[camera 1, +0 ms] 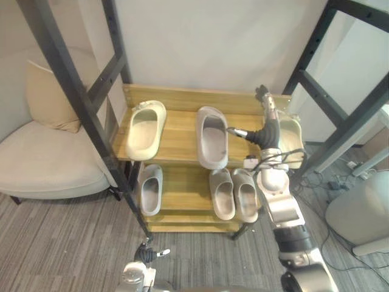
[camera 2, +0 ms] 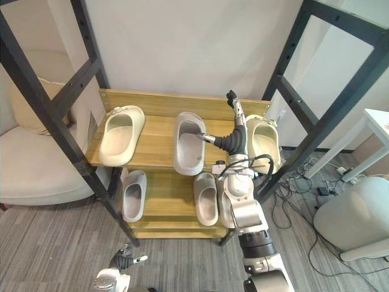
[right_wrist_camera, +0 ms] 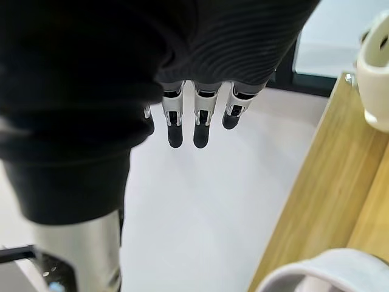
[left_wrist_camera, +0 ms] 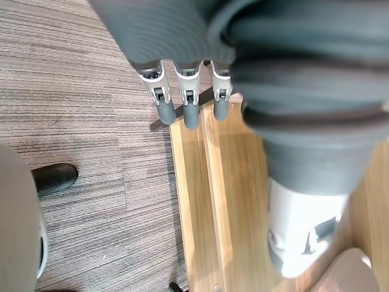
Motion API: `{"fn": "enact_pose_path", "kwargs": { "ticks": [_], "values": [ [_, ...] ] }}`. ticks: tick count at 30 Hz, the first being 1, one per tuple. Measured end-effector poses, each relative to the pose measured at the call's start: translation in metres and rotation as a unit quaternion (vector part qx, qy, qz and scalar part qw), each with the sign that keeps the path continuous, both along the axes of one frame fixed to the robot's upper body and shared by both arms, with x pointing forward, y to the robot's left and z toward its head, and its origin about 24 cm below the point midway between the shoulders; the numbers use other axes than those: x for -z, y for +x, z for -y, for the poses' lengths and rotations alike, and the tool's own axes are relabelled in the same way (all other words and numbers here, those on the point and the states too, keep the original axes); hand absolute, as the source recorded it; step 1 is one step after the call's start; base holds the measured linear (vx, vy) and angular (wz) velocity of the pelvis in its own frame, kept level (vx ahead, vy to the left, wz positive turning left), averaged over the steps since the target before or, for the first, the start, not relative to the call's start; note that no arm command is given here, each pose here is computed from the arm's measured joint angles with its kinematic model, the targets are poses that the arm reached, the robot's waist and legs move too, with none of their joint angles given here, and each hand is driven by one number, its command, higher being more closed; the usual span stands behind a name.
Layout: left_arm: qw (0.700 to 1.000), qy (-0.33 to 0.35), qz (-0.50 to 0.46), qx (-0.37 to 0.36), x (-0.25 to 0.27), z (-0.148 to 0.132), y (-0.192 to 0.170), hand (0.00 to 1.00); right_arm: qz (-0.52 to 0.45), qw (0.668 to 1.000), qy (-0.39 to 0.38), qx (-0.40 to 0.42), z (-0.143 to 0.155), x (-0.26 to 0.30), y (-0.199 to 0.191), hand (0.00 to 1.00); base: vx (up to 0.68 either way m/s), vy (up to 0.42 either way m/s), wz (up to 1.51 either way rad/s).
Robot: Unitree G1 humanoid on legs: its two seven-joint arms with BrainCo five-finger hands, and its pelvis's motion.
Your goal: Organize the slippers on the shoe rack
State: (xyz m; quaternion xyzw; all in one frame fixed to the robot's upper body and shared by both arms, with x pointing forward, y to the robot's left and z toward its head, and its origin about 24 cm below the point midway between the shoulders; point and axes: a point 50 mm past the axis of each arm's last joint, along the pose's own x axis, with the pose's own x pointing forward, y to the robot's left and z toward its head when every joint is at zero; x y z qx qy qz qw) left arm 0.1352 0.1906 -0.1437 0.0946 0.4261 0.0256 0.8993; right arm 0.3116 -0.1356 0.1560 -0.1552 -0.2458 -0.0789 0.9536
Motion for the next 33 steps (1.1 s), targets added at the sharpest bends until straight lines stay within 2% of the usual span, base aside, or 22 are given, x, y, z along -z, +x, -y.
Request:
{"fn": "enact_pose_path", "kwargs": {
  "ticks": [11,16,23,24,33],
  "values": [
    [1.000,0.000,0.011,0.000,-0.003,0.000,0.005,0.00,-0.028,0.999,-0.013,0.031,0.000,-0.006,0.028,0.00,0.02,-0.017,0.00],
    [1.000,-0.006,0.017,-0.010,-0.004,-0.001,0.007,0.00,-0.085,0.995,-0.018,0.048,0.004,0.014,0.038,0.00,0.02,-0.011,-0.01],
    [0.999,-0.012,0.027,-0.026,-0.006,-0.001,0.011,0.00,-0.078,0.996,-0.023,0.042,-0.002,0.003,0.049,0.00,-0.02,-0.004,-0.04],
    [0.999,-0.013,0.027,-0.030,-0.006,-0.002,0.011,0.00,-0.079,0.996,-0.028,0.039,-0.003,0.001,0.052,1.00,-0.05,-0.026,-0.07],
    [0.999,-0.014,0.038,-0.036,-0.008,-0.002,0.015,0.00,-0.067,0.996,-0.059,0.031,-0.006,-0.014,0.064,1.00,-0.03,-0.032,0.00]
  ]
}}
